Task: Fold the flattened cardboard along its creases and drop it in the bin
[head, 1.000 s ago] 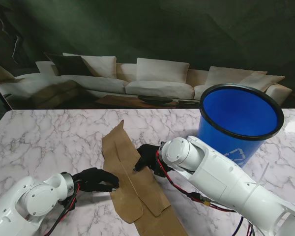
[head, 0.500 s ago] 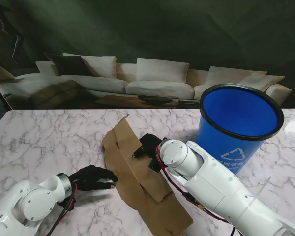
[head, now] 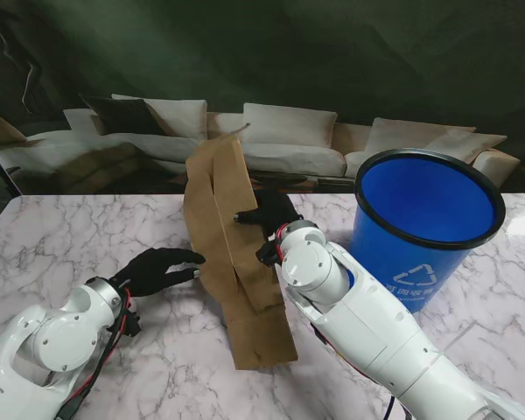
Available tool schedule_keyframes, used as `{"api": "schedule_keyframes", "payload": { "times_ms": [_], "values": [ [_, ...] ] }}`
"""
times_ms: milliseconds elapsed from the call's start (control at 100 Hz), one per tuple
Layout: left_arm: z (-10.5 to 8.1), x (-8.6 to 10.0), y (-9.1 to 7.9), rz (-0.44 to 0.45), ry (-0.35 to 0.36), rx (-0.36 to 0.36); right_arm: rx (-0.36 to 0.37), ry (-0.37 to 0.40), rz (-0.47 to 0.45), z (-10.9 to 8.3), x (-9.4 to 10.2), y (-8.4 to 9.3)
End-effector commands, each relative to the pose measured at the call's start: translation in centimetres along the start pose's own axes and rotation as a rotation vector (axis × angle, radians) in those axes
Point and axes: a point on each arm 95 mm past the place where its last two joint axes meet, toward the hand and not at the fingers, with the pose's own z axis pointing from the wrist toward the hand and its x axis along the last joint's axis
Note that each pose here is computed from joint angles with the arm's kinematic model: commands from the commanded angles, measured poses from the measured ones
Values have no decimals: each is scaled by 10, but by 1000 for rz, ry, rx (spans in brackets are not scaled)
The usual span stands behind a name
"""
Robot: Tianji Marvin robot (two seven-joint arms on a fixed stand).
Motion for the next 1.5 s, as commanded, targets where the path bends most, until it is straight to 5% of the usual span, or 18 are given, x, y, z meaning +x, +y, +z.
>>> {"api": "schedule_keyframes", "payload": {
  "times_ms": [0, 470, 870, 1190, 1490],
  "values": [
    [7, 10, -2, 19, 16, 8, -54, 66, 6, 2, 23, 15],
    [21, 14, 13, -75, -13, 46, -372, 459, 94, -12, 107, 114],
    [18, 15, 20, -100, -32, 35, -550, 632, 95, -53, 150, 194],
    [18, 15, 23, -102, -34, 23, -700, 687, 1, -95, 150, 257],
    [20, 14, 24, -101, -31, 18, -815, 643, -114, -129, 110, 298]
  ]
}}
